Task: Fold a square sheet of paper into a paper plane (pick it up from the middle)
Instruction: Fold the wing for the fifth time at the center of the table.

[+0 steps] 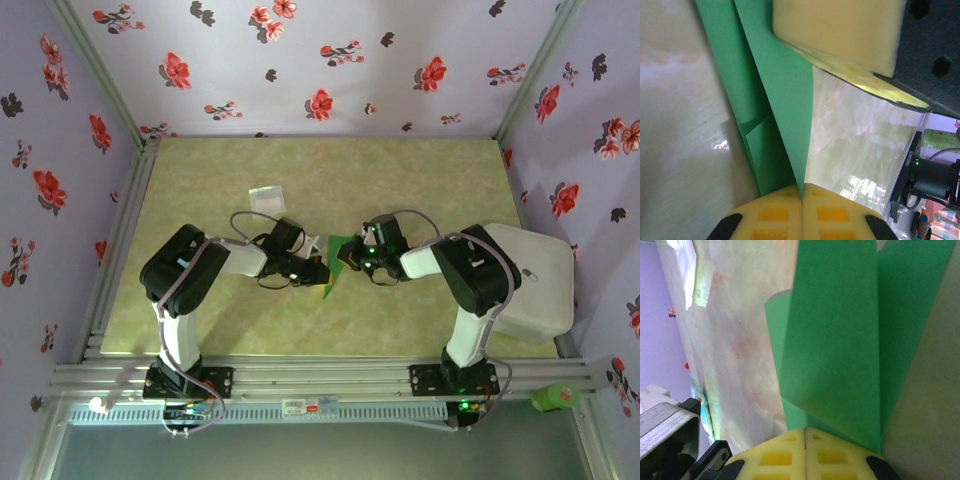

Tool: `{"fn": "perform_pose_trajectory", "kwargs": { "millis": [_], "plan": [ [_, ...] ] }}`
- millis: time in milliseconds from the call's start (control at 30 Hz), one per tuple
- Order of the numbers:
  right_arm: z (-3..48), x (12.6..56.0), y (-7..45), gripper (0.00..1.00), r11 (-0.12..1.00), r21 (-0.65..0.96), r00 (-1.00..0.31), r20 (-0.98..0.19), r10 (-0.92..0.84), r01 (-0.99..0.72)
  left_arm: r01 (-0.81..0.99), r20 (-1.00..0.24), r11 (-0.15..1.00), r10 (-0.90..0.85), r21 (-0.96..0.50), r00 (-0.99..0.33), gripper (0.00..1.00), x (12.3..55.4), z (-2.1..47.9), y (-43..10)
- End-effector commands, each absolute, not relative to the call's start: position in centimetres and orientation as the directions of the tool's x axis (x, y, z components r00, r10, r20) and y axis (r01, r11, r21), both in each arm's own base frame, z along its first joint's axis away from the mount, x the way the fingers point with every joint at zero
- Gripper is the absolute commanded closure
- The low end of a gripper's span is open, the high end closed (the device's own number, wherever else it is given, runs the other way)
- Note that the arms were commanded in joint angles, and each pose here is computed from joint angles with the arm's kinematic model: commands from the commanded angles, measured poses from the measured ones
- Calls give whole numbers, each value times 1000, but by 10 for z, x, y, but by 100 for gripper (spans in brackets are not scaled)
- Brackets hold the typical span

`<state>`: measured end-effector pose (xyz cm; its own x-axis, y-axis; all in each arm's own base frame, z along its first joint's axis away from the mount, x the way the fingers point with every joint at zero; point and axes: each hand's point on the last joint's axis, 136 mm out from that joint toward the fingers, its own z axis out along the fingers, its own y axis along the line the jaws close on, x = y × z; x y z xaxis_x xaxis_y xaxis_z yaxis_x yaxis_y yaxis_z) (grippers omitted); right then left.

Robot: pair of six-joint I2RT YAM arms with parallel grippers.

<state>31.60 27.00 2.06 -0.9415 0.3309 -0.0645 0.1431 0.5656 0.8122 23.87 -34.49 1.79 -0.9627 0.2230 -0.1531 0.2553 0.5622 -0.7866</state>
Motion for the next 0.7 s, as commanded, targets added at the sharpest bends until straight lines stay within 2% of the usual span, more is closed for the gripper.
{"fn": "perform_pose_trajectory", "kwargs": {
  "millis": [0, 300, 433, 667],
  "plan": [
    [-11, 310, 260, 94, 636, 742, -938, -28, 345, 212, 180, -28, 670, 231, -720, -973, 97, 213, -26, -323],
    [-21, 303, 256, 94, 662, 709, -940, 2, 341, 242, 214, -96, 591, 224, -778, -970, 88, 219, 20, -336],
    [-22, 303, 255, 95, 667, 703, -940, 5, 341, 246, 211, -88, 577, 233, -789, -968, 90, 213, 24, -335],
    [-24, 301, 255, 95, 676, 693, -942, 11, 336, 249, 202, -68, 571, 246, -796, -967, 100, 205, 20, -332]
  ]
}}
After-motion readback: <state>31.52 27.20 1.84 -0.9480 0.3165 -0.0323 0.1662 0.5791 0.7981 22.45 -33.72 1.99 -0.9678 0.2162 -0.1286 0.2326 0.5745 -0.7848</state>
